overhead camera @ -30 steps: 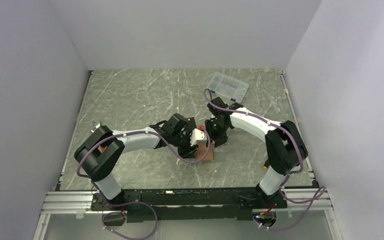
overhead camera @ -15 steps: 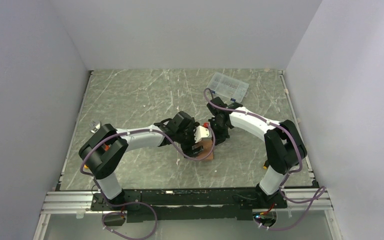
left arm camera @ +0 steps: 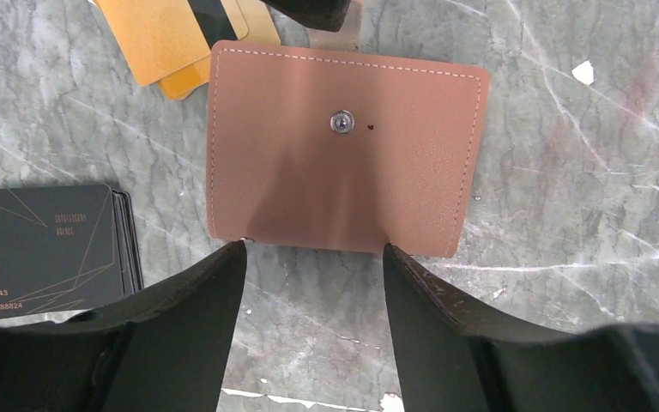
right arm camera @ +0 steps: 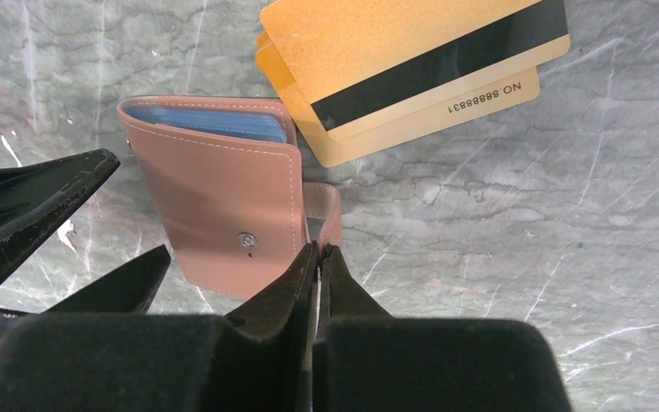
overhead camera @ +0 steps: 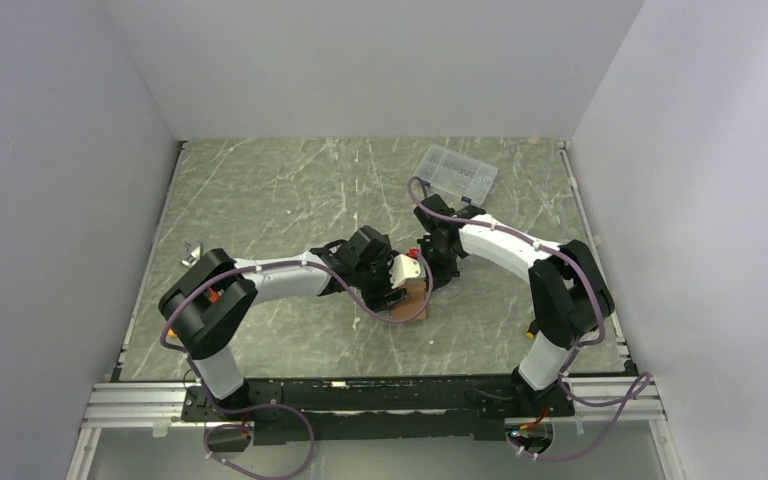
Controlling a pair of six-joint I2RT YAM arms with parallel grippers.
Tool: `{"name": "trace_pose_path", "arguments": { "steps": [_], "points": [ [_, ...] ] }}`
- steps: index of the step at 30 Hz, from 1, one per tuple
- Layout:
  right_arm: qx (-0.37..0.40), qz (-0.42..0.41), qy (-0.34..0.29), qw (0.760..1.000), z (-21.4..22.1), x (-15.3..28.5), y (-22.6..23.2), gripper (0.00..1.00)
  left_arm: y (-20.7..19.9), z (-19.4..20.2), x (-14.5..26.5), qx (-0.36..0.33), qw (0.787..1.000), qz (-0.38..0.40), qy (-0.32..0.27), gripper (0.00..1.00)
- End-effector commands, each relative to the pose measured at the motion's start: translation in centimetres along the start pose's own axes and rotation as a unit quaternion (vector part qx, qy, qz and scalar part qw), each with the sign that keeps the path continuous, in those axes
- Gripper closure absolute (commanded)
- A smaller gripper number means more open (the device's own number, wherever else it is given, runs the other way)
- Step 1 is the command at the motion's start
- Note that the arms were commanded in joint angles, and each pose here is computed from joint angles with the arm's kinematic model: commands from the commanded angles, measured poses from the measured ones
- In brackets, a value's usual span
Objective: Put the credit cards into the card holder
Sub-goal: Close the card holder at the center of the board.
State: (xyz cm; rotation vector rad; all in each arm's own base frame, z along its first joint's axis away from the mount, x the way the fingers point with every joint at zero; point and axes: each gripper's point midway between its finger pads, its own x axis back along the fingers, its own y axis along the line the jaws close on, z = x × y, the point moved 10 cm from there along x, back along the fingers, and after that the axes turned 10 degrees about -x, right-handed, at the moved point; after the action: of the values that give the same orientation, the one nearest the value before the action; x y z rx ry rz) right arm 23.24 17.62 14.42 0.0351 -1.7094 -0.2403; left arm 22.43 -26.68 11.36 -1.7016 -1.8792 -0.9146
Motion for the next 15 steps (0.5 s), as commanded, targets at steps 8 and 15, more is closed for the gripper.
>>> {"name": "trace_pose_path", "arguments": {
  "steps": [8, 15],
  "points": [
    [-0.009, -0.047, 0.018, 0.999, 0.9, 0.0, 0.3, 1.0, -0.2, -1.3, 0.0, 0.002, 0.999, 0.021, -0.032, 0.44],
    [-0.011, -0.053, 0.01, 0.999, 0.4, 0.9, 0.4, 1.0, -0.7, -1.0, -1.0, -0.004, 0.999, 0.047, -0.025, 0.46]
  ]
}}
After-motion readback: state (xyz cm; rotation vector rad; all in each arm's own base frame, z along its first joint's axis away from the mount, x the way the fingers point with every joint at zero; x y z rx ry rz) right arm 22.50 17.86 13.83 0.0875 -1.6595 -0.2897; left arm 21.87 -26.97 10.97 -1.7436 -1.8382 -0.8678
